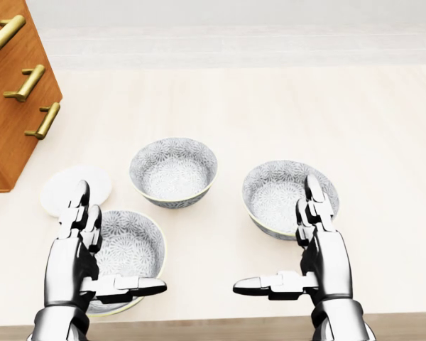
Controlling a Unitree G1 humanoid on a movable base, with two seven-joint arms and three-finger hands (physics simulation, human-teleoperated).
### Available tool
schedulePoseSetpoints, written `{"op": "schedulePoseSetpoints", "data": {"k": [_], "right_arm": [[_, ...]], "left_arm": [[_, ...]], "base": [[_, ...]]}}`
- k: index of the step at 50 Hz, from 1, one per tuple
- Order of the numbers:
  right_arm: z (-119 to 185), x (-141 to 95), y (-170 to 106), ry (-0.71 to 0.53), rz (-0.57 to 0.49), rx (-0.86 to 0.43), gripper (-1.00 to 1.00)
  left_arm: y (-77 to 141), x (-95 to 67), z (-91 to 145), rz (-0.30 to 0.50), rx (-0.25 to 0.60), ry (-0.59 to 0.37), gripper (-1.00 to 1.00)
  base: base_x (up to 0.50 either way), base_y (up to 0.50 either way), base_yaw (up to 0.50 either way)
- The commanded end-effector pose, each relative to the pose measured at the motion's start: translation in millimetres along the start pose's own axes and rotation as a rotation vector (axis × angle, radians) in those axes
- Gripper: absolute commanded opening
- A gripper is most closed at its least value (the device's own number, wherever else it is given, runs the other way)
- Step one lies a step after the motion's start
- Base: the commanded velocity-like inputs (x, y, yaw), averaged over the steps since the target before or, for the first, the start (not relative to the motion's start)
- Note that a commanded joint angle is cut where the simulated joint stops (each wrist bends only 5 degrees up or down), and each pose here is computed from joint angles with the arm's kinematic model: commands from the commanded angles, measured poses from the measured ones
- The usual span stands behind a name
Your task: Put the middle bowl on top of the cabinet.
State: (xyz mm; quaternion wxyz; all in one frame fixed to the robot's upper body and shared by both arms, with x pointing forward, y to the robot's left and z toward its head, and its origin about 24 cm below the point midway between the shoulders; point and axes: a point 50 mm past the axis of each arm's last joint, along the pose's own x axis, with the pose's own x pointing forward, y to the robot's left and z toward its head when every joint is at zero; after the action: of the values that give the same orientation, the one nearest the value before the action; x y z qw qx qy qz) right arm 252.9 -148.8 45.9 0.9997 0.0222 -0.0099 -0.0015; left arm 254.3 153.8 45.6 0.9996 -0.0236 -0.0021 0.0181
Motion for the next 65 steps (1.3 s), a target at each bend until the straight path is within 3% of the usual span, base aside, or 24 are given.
{"op": "schedulePoseSetpoints", "data": {"k": [1,12,22,27,35,45,46,47,50,52,65], "right_arm": [[2,-4,-11,0.01,0.006,-0.037,1.0],[26,-8,-9,-0.058,0.02,-0.034,1.0],[62,-18,-9,-0.211,0.031,-0.07,1.0],[86,-25,-8,-0.317,0.039,-0.07,1.0],[105,-35,-10,-0.406,0.035,-0.067,1.0],[115,-41,-14,-0.453,0.014,-0.069,1.0],[115,-41,-14,-0.454,0.015,-0.07,1.0],[116,-42,-14,-0.456,0.015,-0.072,1.0],[117,-42,-13,-0.461,0.019,-0.074,1.0],[121,-46,-14,-0.477,0.027,-0.083,1.0],[123,-48,-15,-0.489,0.027,-0.087,1.0]], "left_arm": [[11,-0.6,-2,-0.013,0.058,-0.006,1.0],[17,-8.1,19,0.014,0.055,-0.044,1.0],[18,-16.9,54,-0.002,0.064,-0.193,1.0],[22,-31.5,88,-0.002,0.066,-0.342,1.0],[23,-45.3,106,-0.008,0.08,-0.424,1.0],[28,-50.1,119,0.002,0.09,-0.485,1.0],[29,-49.1,112,0.01,0.091,-0.452,1.0],[29,-52.8,122,0.016,0.096,-0.497,1.0],[31,-54.2,125,0.019,0.097,-0.513,1.0],[34,-51.8,115,0.02,0.1,-0.46,1.0],[34,-52.6,117,0.02,0.106,-0.474,1.0]], "base": [[0.0,0.0,0.0],[0.0,0.0,0.0],[0.0,0.0,0.0],[0.0,0.0,0.0],[0.0,0.0,0.0],[0.0,0.02,0.0],[0.0,0.42,0.0],[0.0,0.5,0.0],[0.0,0.5,0.0],[0.0,0.5,0.0],[0.0,0.5,0.0]]}}
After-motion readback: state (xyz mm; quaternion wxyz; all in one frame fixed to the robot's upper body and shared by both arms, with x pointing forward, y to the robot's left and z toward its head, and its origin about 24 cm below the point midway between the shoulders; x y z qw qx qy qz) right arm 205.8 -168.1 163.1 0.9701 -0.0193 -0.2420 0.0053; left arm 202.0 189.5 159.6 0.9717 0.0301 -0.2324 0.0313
